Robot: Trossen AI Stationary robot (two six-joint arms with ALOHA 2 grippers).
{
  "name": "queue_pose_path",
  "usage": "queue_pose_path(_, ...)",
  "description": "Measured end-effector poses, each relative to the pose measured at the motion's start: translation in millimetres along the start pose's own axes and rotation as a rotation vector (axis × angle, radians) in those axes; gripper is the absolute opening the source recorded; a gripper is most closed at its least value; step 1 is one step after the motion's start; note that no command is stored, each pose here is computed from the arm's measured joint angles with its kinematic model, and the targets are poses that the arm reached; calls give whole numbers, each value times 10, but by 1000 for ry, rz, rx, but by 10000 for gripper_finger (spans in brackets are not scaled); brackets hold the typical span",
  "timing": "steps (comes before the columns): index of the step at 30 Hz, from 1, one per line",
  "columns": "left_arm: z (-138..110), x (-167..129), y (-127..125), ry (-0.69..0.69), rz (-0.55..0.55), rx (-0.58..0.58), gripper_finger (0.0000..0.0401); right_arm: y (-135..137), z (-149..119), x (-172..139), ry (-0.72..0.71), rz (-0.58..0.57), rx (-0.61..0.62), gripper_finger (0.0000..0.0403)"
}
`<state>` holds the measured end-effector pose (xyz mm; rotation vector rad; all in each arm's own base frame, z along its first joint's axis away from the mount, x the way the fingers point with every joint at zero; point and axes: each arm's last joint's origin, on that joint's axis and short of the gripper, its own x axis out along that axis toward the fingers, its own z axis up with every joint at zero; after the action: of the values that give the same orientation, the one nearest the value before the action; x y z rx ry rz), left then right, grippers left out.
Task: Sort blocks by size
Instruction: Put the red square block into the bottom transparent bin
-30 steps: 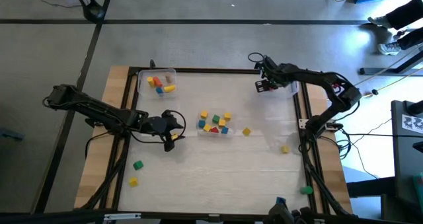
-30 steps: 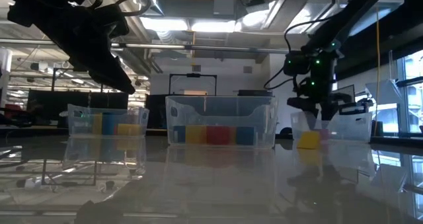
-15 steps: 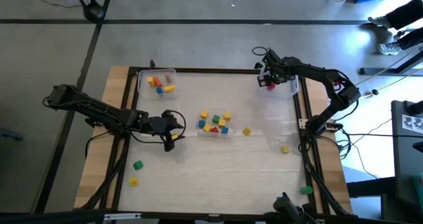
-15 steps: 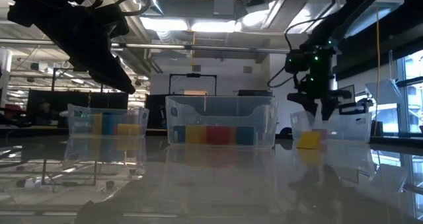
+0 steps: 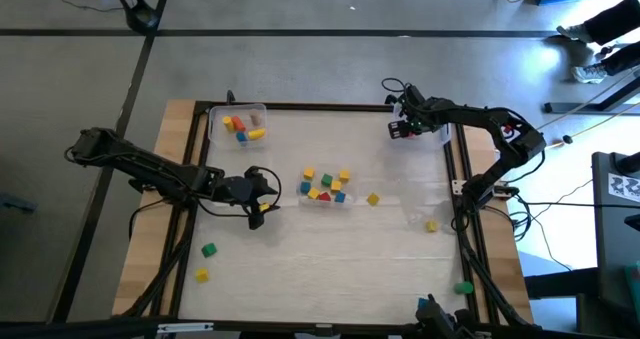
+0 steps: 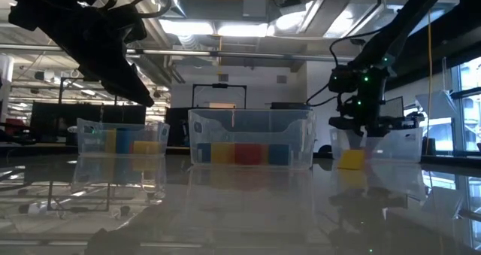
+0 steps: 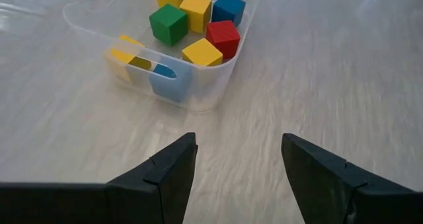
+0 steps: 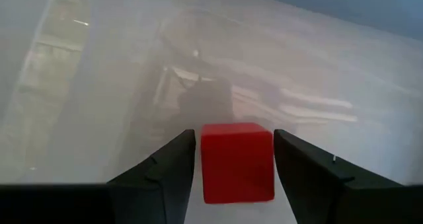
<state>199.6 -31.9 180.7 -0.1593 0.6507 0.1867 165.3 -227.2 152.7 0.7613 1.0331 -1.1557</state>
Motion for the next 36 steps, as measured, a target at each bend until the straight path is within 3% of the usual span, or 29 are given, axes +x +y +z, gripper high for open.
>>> queue_pose_path(7, 0, 0, 0, 0, 0, 1, 210, -1, -10, 6, 2, 2, -8, 131)
queue_pose_path(16, 0, 0, 0, 0, 0, 0, 210, 6, 57, -105, 22, -22, -53, 136)
queue_pose_path(27, 0, 0, 0, 0, 0, -6, 210, 43, 60, -774, -152, 42, -73, 132)
queue_pose_path(36, 0, 0, 0, 0, 0, -6, 210, 518, -347, -1455, -343, 303, -264, 134)
